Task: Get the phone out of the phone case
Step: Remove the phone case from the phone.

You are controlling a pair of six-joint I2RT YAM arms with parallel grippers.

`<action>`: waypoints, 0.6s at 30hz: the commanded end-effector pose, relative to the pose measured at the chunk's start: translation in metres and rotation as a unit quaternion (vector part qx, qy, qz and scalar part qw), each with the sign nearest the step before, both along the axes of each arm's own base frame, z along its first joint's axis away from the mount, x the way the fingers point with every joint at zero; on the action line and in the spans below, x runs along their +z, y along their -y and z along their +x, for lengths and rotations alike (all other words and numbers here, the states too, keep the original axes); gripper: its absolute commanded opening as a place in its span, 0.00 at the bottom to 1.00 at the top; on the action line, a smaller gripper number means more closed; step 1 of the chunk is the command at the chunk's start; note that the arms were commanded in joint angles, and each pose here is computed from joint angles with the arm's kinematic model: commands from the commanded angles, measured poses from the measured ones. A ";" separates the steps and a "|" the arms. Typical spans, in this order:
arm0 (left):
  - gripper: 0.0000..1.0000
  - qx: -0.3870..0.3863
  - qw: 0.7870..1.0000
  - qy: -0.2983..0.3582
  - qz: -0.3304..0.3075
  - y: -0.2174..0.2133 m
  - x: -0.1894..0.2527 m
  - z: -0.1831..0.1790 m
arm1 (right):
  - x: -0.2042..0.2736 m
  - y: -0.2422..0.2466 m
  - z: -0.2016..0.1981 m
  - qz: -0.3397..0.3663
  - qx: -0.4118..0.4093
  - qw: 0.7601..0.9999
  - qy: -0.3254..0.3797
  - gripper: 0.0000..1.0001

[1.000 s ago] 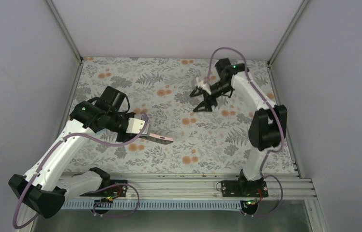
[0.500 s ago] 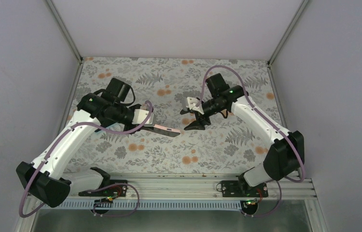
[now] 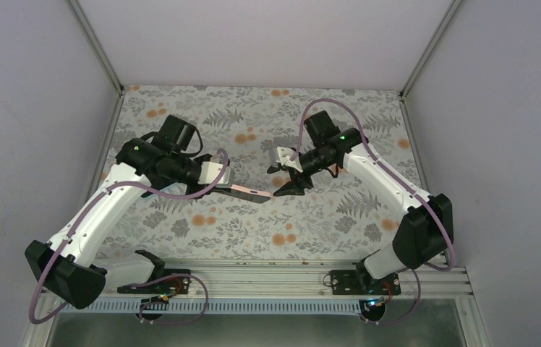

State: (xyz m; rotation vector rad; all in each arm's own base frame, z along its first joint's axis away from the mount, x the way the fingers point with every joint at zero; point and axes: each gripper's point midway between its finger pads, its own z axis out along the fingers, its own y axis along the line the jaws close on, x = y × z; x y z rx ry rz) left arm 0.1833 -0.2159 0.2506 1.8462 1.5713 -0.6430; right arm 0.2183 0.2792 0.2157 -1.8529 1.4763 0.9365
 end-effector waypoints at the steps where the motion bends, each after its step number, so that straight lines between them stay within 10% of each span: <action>1: 0.02 -0.009 0.999 0.025 -0.035 0.008 0.019 0.006 | 0.010 -0.002 -0.017 0.014 0.035 0.999 -0.015 0.73; 18: 0.02 0.000 0.999 0.020 -0.031 0.010 0.017 0.013 | 0.018 -0.015 -0.010 0.023 0.039 0.999 -0.011 0.68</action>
